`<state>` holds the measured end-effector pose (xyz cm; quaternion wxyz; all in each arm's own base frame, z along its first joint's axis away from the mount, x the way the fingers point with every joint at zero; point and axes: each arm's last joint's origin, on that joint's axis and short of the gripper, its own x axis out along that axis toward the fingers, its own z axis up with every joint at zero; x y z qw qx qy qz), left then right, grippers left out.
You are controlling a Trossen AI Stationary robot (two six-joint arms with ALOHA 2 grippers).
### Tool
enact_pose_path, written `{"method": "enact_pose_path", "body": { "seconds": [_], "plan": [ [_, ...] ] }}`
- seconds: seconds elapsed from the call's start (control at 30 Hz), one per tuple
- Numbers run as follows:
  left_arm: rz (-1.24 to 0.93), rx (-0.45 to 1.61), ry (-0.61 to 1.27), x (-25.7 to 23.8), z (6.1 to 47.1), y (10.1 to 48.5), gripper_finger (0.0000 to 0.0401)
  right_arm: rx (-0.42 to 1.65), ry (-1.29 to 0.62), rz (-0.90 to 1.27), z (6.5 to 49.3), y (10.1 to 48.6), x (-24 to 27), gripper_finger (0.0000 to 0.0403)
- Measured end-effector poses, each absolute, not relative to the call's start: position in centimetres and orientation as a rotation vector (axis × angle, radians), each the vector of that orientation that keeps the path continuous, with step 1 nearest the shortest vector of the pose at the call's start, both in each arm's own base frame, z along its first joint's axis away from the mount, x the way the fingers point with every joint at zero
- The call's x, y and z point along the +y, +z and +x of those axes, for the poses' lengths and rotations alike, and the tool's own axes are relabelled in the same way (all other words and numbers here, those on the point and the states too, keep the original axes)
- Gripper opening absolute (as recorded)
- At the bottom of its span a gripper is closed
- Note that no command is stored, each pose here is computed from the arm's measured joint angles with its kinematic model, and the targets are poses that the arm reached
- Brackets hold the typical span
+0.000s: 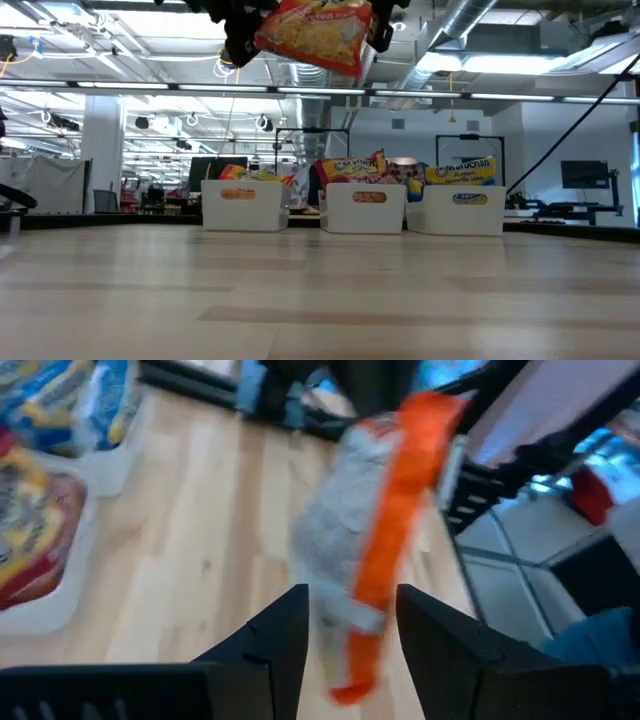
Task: Sort Maruchan noodles
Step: Put the orange noodle pack into the left white bin
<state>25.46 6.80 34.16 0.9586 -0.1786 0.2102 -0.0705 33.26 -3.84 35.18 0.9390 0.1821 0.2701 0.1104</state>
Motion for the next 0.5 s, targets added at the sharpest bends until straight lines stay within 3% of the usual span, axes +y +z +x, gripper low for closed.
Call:
{"method": "enact_pose_path", "body": {
  "seconds": [0.13,0.5],
  "plan": [
    [-0.38,0.459,-0.097,7.3,26.4,33.2,0.0137,0.542,0.228,0.369,33.3,35.3,-3.8,0.0008],
    [-0.415,0.425,-0.326,7.3,29.5,31.4,0.0137,0.559,0.201,0.37,33.2,35.1,-4.0,0.0008]
  ]
}}
